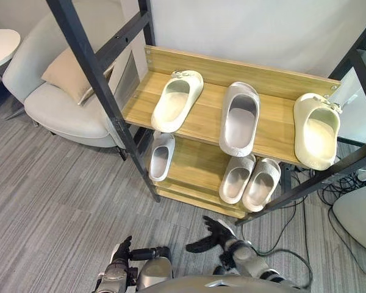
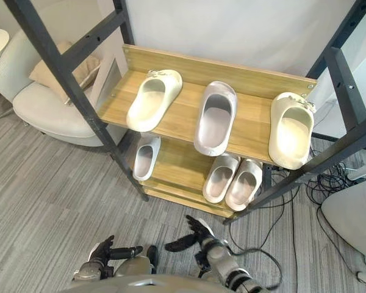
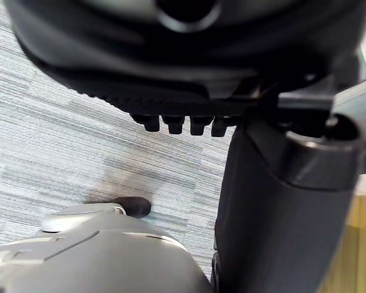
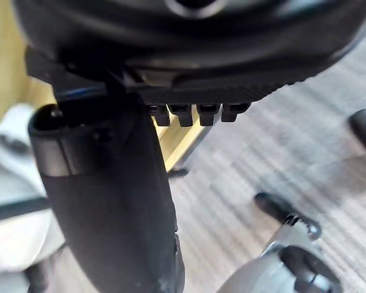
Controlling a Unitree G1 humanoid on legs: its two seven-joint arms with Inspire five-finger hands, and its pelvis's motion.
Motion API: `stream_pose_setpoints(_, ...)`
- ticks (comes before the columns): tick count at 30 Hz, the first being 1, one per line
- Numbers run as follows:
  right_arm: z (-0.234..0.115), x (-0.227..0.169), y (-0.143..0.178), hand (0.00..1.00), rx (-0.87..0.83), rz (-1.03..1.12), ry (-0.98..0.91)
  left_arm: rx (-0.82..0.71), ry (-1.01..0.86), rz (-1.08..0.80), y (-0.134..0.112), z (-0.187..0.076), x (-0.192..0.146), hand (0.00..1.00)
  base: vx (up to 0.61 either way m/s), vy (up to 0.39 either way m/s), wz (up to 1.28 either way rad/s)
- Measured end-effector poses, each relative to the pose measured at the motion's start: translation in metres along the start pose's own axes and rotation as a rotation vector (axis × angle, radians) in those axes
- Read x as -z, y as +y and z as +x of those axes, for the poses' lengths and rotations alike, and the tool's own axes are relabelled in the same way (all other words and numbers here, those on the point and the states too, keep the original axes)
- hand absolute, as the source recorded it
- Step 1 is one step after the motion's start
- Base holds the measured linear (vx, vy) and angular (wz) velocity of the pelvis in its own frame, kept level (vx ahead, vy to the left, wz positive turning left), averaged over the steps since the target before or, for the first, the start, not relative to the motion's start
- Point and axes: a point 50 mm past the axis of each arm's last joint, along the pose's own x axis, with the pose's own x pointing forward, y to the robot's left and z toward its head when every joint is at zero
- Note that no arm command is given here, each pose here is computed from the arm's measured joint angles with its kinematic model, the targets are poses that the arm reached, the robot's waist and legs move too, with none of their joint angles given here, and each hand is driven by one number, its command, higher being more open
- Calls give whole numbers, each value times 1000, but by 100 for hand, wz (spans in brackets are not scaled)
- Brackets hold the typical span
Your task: Organize the slippers on the shoe rack
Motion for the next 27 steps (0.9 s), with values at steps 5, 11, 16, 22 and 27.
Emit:
stream_pose_setpoints(5,-3,-56,31,100,-209,-7,-237,-20,-6,16,1,0,-1,100,-69,35,4)
stream_pose_setpoints(11,-39,-130,39,100,-320,33,-604,-47,0,24,4,0,1,100,-40,31,-6)
stream_pose_setpoints(16,-94,-196,16,100,-235,79,-1033,-61,7,37,5,-1,4,100,-14,13,-16)
stream_pose_setpoints(22,-130,-222,-15,100,-95,136,-1264,-63,34,45,4,-2,11,100,-19,12,-14)
stream_pose_setpoints(27,-148,-226,-40,100,188,75,-1361,-48,55,48,2,-5,19,100,-4,0,-2)
